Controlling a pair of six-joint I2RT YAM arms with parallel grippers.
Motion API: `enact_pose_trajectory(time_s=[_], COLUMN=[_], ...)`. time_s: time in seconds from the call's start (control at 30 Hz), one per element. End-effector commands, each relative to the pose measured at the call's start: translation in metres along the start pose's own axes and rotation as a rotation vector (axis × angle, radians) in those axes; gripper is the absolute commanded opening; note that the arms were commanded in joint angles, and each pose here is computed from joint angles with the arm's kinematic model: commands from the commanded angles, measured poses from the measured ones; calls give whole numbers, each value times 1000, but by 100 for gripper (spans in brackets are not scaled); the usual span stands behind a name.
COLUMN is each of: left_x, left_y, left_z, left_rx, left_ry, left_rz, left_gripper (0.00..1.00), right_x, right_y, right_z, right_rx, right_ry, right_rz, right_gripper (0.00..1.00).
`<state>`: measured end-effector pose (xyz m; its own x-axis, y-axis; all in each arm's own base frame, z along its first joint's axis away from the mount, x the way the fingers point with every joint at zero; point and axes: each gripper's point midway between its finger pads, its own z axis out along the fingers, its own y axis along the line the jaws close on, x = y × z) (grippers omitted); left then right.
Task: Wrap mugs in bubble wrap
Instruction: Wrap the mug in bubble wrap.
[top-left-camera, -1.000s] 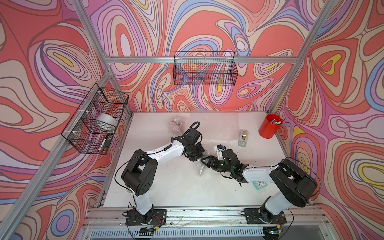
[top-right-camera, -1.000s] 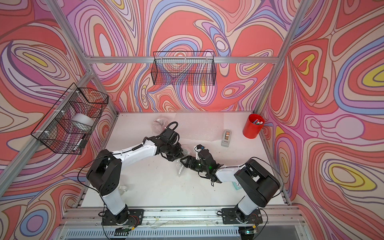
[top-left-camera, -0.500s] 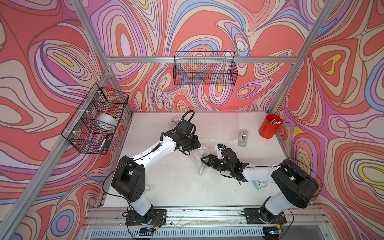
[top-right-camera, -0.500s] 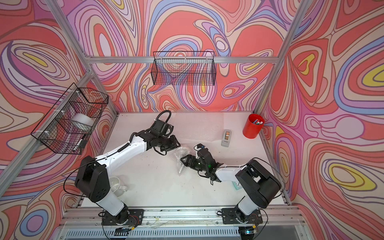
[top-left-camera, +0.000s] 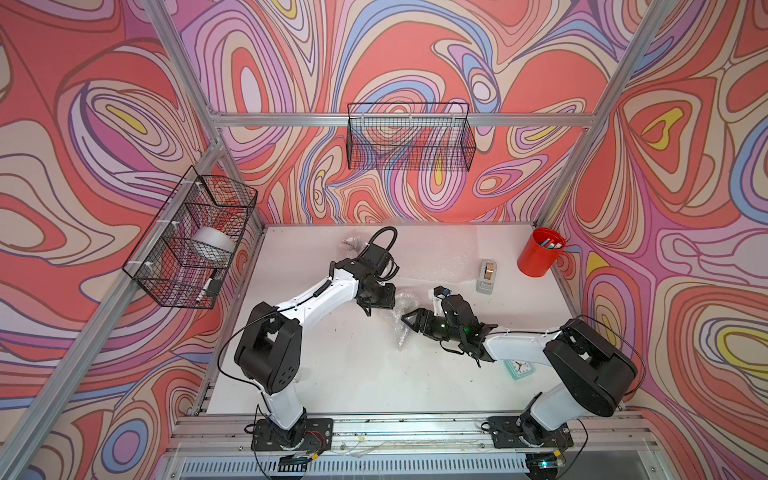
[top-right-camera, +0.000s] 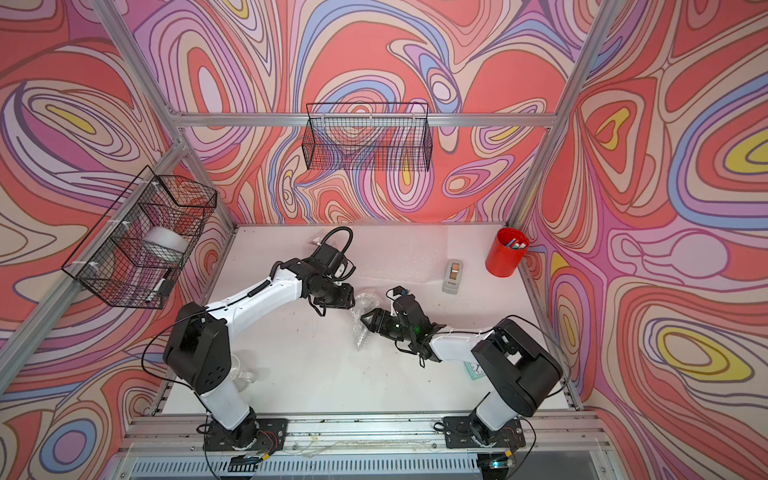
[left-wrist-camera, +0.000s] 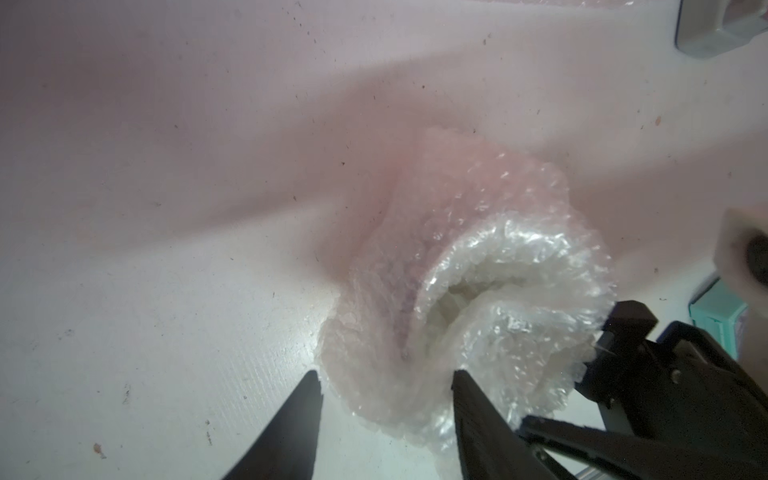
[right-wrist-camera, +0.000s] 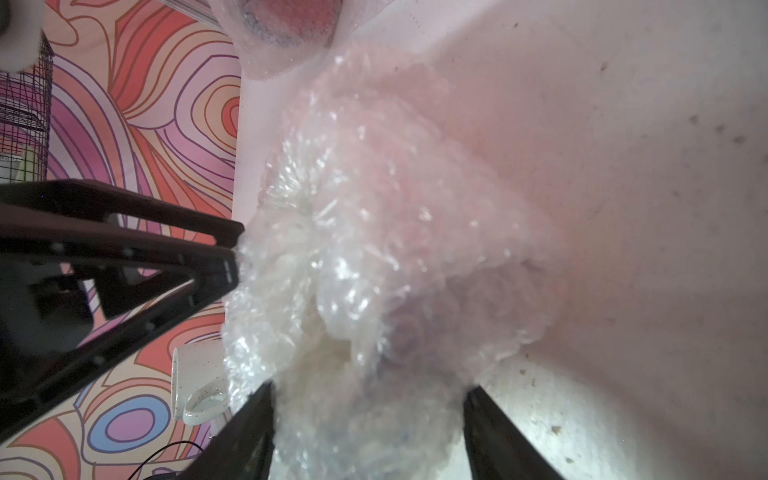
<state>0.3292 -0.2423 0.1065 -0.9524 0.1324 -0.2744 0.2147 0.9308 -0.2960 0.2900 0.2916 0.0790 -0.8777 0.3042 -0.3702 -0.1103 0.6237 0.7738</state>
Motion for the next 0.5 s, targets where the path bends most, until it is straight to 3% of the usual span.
enact_pose_trajectory(time_s=[0.0,0.13,0.3,0.47], left_x=[7,10,22,43], left_y=[2,5,12,24], left_z=[15,28,51,70], left_rx=[10,1,-6,-27], left_ry=[47,71,124,166], left_rz=[23,14,-22,-102], left_gripper=[59,61,72,71], right_x=[2,1,0,-9], right_y=[-22,-21,-22,-24], right_z=[-2,-2,-4,-14], right_rx=[101,111,132,161], right_ry=[0,5,12,14], right_rz=[6,-4,-29,-72], right_gripper=[68,69,69,70])
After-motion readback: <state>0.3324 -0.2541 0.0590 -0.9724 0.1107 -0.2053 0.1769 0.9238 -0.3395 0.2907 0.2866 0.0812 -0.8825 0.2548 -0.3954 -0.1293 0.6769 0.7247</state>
